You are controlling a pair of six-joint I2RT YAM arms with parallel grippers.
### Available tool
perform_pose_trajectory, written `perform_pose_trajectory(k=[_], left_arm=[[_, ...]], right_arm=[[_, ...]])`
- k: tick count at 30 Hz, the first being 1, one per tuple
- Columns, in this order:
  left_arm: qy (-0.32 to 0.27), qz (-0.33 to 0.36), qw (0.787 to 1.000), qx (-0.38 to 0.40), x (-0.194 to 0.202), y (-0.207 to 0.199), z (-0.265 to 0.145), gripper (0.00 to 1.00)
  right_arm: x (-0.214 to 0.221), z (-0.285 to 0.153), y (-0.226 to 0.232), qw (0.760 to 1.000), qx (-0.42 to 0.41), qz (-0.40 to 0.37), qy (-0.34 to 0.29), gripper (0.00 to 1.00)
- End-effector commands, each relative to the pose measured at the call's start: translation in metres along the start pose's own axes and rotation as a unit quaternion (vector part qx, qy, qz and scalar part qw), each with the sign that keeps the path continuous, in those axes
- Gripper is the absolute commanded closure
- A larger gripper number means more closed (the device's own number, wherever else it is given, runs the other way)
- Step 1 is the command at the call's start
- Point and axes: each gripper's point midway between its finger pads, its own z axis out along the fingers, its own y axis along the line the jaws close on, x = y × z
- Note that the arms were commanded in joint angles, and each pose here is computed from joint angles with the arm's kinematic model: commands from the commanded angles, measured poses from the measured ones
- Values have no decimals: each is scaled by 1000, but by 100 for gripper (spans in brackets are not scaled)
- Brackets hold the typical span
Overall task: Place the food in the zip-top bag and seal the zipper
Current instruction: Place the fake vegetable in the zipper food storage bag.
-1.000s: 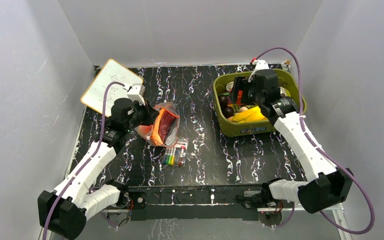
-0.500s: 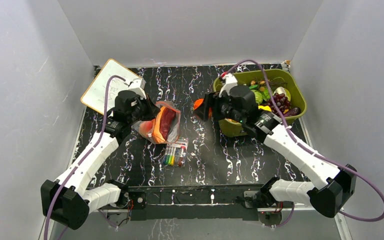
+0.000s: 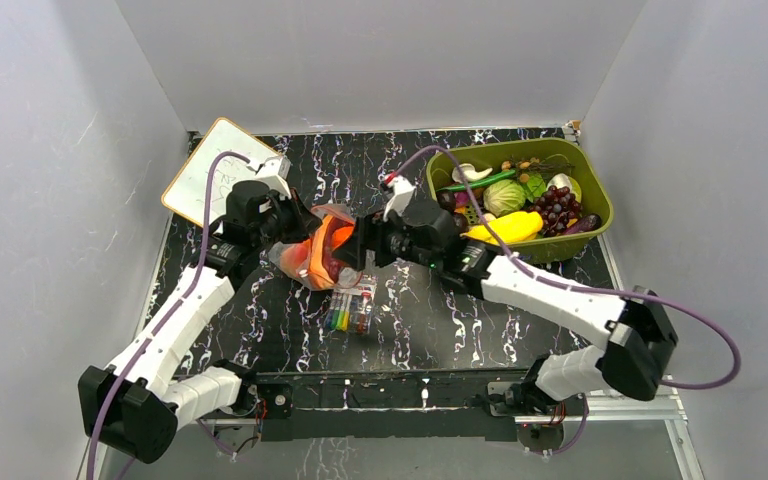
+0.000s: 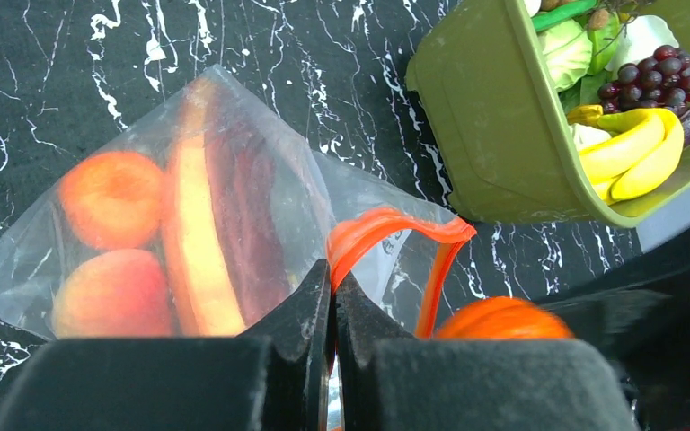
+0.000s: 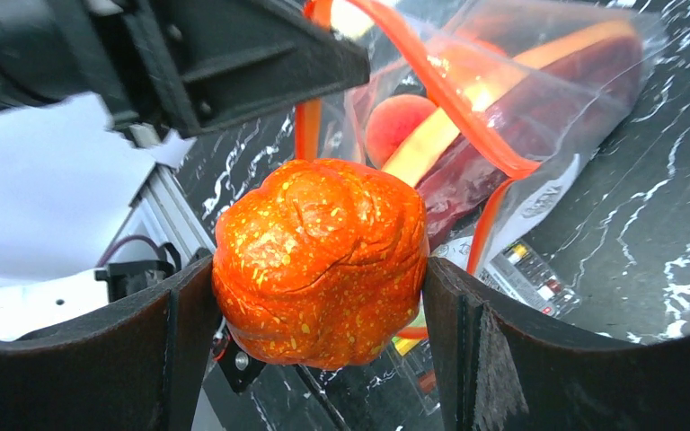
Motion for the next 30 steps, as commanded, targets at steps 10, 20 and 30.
perform_pose_trajectory(k=[10, 20, 30], left_arm=[[-14, 20, 998, 50, -14, -25, -30, 100], [-21, 25, 999, 18, -25, -18, -31, 100], [-70, 39, 996, -42, -47, 3, -25, 100]], right_arm=[[-17, 53, -11, 996, 56, -70, -28, 50], [-22, 92, -32, 985, 97, -139, -21, 45], [-30, 104, -35, 975, 109, -192, -6, 15]])
